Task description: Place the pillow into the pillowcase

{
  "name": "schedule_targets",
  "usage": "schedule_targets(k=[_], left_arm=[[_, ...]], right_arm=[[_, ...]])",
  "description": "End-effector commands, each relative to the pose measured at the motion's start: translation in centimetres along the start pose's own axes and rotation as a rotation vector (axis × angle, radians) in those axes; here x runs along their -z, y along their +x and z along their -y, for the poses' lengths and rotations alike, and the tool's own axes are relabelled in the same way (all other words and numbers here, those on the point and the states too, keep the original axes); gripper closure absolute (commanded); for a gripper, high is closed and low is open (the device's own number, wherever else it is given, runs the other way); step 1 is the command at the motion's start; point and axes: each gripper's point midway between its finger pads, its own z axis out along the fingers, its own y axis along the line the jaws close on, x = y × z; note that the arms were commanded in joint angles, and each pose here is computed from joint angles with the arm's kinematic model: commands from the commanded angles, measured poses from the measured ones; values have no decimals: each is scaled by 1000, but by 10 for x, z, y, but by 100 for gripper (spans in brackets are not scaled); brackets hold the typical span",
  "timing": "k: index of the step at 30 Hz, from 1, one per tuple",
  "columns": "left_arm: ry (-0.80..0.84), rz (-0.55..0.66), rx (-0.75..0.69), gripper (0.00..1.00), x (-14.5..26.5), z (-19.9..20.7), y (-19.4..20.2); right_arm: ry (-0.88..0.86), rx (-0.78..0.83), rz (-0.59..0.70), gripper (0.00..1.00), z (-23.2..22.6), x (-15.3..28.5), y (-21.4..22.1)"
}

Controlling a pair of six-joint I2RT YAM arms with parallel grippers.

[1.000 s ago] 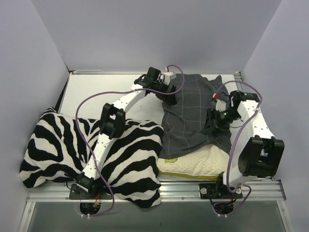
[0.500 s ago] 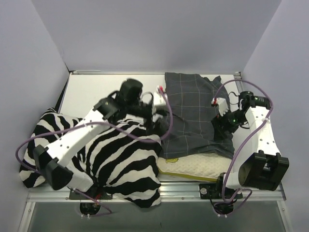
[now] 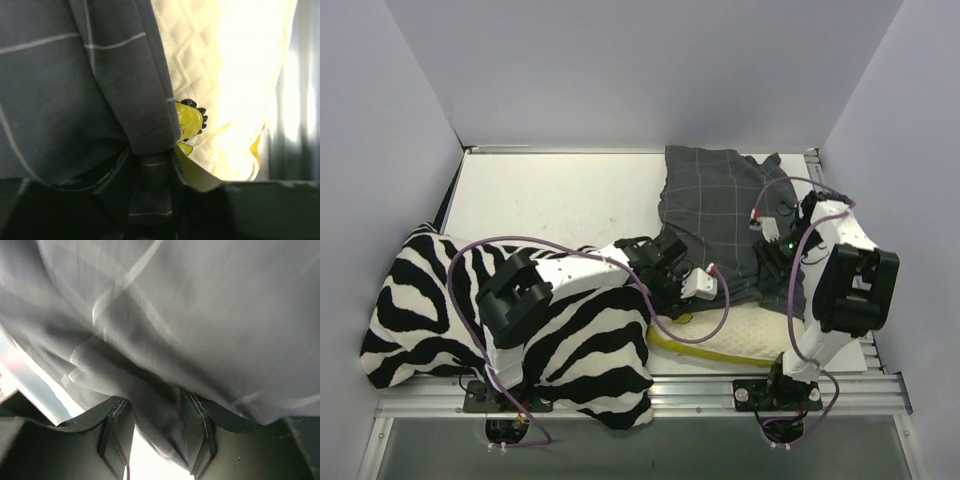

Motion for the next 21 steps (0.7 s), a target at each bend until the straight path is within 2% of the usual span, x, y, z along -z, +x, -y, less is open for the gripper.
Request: schedule_targets(k=[1, 2, 3, 4, 5, 6, 7, 8, 11, 12, 13, 15, 16, 19, 21], left_arm=[[-377, 166, 12, 63, 31, -115, -61], [-402, 165, 66, 65, 30, -134, -55], [-480, 187, 139, 67, 52, -164, -50], [-528, 216, 137, 67, 66, -181, -58], [-561, 237, 134, 66, 81, -191, -60], [-594, 256, 131, 62, 98, -201, -59], [-567, 297, 113, 48, 107, -199, -65], [-563, 335, 95, 42, 124, -191, -74], [-483, 383, -7, 25, 140, -155, -87], [-463, 381, -34, 22, 138, -144, -89], [-439, 371, -94, 16, 132, -128, -96], [-394, 345, -204, 13, 117, -103, -101], [-352, 338, -263, 12, 101, -84, -111], [-282, 337, -369, 10, 71, -65, -124], [-235, 341, -419, 10, 47, -56, -135]], right_arm=[[42, -132, 215, 61, 30, 21, -79], [33, -148, 247, 61, 32, 26, -94], [32, -185, 276, 61, 35, 34, -109], [25, -204, 283, 60, 40, 34, -119], [52, -181, 338, 56, 43, 53, -139], [59, -196, 360, 52, 43, 62, -144], [77, -185, 385, 47, 40, 74, -147], [87, -177, 403, 42, 38, 83, -147], [148, -135, 452, 39, 28, 118, -127], [191, -156, 435, 39, 36, 121, -109], [250, -90, 439, 39, 34, 132, -97], [333, -87, 377, 39, 48, 128, -63], [397, -37, 371, 39, 54, 133, -57], [451, -21, 328, 42, 71, 120, -37], [472, 13, 330, 48, 77, 115, -35]])
